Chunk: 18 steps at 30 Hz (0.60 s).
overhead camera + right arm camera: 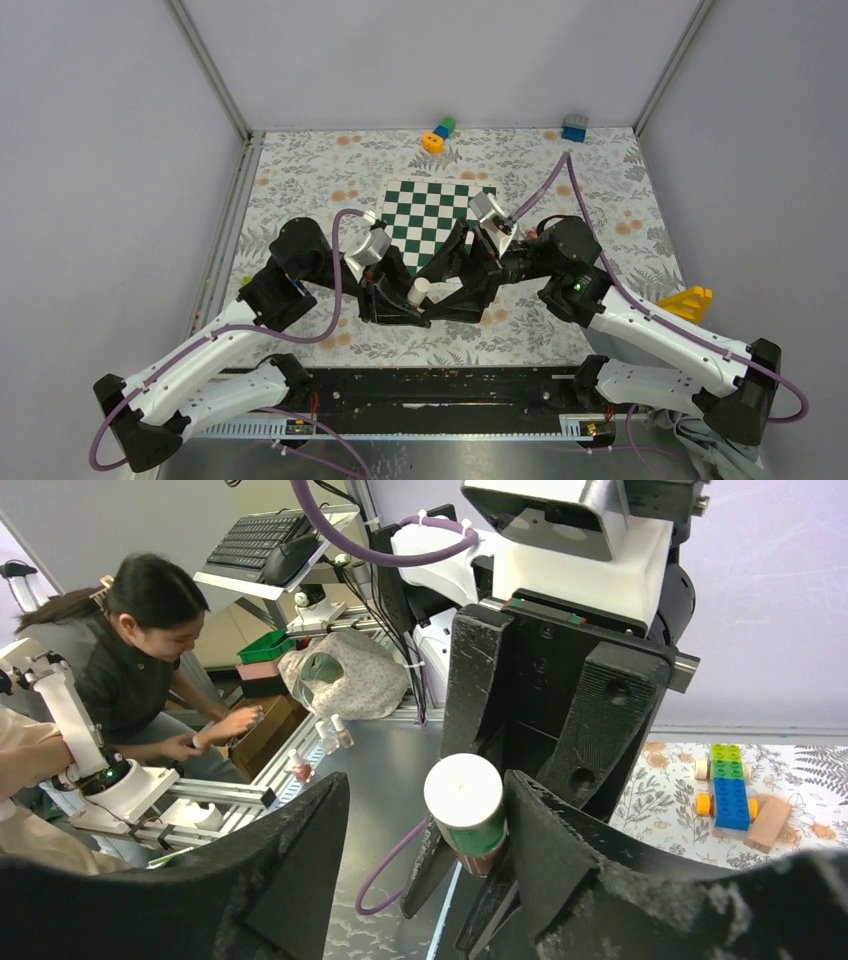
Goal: Paint the nails
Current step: Screw the nail polish bottle.
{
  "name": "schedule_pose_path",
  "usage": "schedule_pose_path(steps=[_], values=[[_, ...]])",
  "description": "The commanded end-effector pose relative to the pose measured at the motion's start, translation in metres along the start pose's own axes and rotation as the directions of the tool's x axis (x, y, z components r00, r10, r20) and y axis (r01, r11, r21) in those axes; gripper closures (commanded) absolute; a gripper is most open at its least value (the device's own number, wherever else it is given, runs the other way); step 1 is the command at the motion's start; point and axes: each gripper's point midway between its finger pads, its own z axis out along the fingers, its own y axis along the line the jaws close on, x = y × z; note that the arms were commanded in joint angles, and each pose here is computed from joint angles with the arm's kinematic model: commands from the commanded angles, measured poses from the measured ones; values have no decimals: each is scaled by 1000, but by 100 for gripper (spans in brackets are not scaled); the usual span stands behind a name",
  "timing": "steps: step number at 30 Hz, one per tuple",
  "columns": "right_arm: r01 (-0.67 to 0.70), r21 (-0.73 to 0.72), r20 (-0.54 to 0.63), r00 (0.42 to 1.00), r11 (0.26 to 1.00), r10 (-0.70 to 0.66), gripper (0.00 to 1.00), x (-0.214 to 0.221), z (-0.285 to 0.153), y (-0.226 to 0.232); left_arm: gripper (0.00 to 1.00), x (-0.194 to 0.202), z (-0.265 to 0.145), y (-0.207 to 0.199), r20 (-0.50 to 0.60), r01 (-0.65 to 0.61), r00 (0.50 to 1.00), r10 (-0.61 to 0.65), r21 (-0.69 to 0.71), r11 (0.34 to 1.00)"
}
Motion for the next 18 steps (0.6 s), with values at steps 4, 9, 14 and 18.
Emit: schedule_pose_path(steps=[4,9,14,18], values=[[47,-24,36,998,999,-46,41,-18,8,8,100,-22,-1,-7,51,-100,994,100,-3,995],[45,-14,28,999,999,-44,48,-16,9,6,100,-22,-1,-4,50,-96,994,97,-16,995],[43,16,9,999,999,-44,63,-10,10,-2,100,-20,-2,5,48,-91,994,94,-52,994],[41,57,-24,999,998,-39,80,-2,9,-12,100,-20,-5,13,46,-93,994,97,-93,991]])
